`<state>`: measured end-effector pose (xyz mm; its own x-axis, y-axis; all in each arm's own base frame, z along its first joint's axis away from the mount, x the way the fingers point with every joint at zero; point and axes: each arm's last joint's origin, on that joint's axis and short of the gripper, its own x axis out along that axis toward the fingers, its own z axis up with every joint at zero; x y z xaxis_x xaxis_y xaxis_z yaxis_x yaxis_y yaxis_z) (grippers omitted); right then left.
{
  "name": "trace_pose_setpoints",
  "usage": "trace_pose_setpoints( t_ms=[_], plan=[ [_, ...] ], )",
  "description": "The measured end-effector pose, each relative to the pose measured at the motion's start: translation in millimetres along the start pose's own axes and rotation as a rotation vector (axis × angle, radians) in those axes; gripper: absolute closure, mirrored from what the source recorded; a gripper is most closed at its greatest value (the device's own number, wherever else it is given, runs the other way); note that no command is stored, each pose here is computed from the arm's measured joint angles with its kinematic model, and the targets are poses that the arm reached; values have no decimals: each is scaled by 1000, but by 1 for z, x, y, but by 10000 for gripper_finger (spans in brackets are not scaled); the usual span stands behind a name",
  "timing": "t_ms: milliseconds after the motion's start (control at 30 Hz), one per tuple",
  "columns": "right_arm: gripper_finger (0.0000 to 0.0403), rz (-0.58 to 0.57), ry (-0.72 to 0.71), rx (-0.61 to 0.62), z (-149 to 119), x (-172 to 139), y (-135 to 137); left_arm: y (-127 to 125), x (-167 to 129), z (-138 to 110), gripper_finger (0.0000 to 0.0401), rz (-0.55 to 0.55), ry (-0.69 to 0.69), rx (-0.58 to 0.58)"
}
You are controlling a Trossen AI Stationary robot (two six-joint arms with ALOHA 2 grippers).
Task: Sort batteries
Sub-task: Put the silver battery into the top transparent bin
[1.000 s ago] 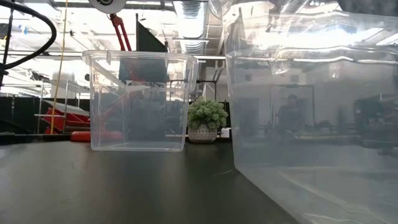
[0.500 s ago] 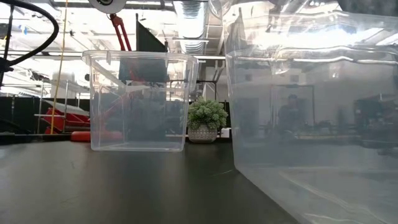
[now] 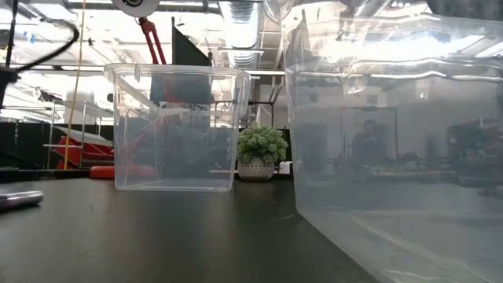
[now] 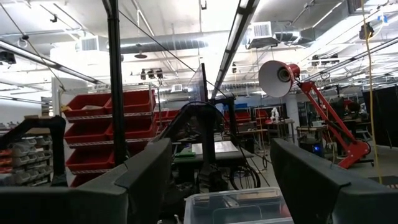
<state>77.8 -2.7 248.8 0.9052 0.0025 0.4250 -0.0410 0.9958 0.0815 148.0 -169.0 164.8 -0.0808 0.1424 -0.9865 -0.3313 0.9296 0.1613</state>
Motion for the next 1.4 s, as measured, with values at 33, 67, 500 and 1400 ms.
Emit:
trace_pose_setpoints(
  t_ms=[33,67,500,1400],
  plan=[
    [111,0,0,0,0,0,0,-1,-4,0,364,-1,0,3],
    [111,0,0,0,0,0,0,0,-7,0,364,16,8,4],
    [111,0,3,9,0,0,0,11,-107,19,364,-126,-538,30],
    [111,0,-2,8,0,0,0,132,-143,125,364,-78,-764,-140]
  ],
)
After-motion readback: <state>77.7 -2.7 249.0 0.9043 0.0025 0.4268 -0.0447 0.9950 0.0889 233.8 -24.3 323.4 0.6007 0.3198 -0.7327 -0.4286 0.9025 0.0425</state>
